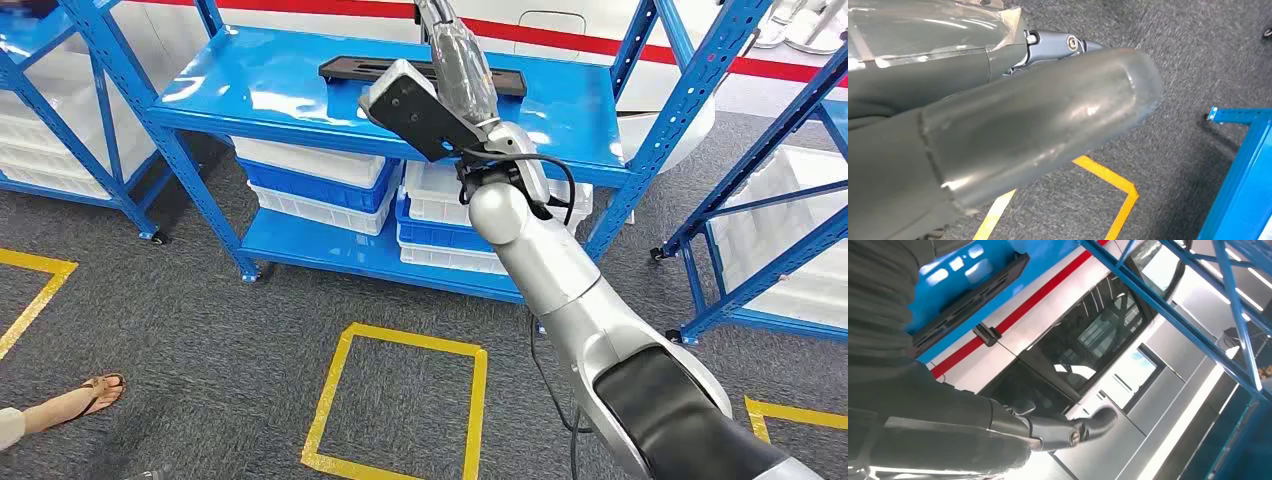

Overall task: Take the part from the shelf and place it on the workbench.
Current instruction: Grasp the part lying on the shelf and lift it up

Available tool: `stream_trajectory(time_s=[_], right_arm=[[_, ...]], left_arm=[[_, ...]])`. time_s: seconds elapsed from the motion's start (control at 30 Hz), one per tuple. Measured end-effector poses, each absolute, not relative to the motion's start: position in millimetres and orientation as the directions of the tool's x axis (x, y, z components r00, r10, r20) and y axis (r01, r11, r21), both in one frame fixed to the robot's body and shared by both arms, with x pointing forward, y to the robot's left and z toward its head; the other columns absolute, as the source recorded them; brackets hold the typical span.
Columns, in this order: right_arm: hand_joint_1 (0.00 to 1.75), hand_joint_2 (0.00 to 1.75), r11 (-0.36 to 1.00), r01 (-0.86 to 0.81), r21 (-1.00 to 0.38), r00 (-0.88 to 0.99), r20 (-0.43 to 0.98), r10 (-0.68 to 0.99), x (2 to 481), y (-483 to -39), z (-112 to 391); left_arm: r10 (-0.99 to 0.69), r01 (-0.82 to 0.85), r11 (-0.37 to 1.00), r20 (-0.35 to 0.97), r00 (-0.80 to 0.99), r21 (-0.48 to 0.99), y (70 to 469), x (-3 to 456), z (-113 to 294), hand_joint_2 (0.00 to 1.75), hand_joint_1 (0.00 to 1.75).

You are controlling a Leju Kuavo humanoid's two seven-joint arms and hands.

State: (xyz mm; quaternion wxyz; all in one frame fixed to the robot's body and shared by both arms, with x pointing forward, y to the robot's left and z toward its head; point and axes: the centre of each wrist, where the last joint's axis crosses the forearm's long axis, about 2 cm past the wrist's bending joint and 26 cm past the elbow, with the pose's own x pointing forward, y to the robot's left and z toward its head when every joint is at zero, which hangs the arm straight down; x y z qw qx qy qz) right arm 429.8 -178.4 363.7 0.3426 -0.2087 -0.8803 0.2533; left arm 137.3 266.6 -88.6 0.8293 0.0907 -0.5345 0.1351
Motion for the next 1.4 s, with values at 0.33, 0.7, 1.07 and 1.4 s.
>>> stream_trajectory(time_s=[0.33,0.7,1.07,1.4], right_arm=[[0.00,1.75,0.782,0.186,-0.595,-0.667,0.508,0.545,430.6,-178.8,357.7],[0.00,1.75,0.786,0.177,-0.592,-0.674,0.509,0.535,428.9,-170.2,358.7],[0.00,1.75,0.777,0.193,-0.600,-0.663,0.503,0.554,429.2,-174.0,356.4],[0.00,1.75,0.770,0.211,-0.603,-0.634,0.514,0.577,427.1,-182.5,344.1]], left_arm=[[0.128,-0.317,0.948,0.909,0.397,0.005,267.1,135.7,-89.3,0.00,0.00],[0.124,-0.305,0.952,0.912,0.391,0.001,268.2,136.8,-89.1,0.00,0.00],[0.114,-0.277,0.961,0.916,0.385,-0.003,268.9,139.8,-88.3,0.00,0.00],[0.130,-0.267,0.963,0.915,0.382,-0.026,266.6,143.1,-87.2,0.00,0.00]])
